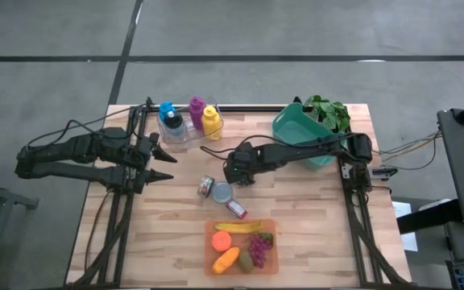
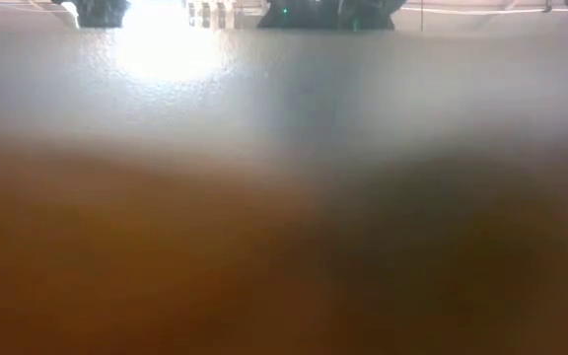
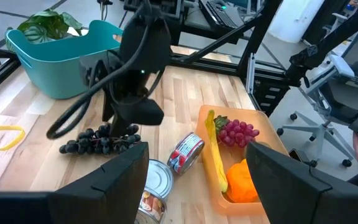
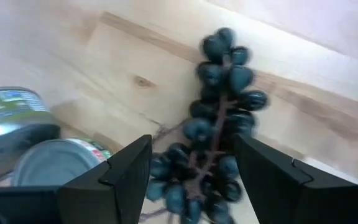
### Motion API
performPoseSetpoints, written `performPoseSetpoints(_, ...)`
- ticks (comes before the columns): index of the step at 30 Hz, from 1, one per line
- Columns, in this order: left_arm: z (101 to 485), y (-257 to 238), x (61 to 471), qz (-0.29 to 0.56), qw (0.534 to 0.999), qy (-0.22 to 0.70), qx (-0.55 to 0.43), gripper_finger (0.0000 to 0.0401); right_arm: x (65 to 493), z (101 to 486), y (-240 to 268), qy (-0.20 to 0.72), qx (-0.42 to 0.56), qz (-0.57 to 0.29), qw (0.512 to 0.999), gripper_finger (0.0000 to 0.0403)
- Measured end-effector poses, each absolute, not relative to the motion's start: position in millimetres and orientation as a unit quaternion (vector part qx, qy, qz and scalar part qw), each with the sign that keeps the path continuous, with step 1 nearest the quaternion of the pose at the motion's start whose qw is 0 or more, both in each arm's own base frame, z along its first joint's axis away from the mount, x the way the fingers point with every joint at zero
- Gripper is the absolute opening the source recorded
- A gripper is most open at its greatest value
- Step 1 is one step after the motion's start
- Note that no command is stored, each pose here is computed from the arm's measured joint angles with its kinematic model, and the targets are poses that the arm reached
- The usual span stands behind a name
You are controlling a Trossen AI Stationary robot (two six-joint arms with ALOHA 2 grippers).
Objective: Pick & Place Food Item
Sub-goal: Put the black grapes into the orange bin
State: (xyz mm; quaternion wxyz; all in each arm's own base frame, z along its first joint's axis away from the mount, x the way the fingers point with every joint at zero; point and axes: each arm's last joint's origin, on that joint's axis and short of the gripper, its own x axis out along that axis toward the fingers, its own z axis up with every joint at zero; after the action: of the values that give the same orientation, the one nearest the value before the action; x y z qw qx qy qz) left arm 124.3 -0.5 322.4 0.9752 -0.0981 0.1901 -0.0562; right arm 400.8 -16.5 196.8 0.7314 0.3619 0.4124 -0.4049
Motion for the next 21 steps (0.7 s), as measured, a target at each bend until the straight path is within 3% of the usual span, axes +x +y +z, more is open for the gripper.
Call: performPoseSetpoints(21,322,0,124,-0.056,0.975,0.191,-0.098,0.0275,408,160,-18,0.432,0.368,-0.402,0.719,0.0225)
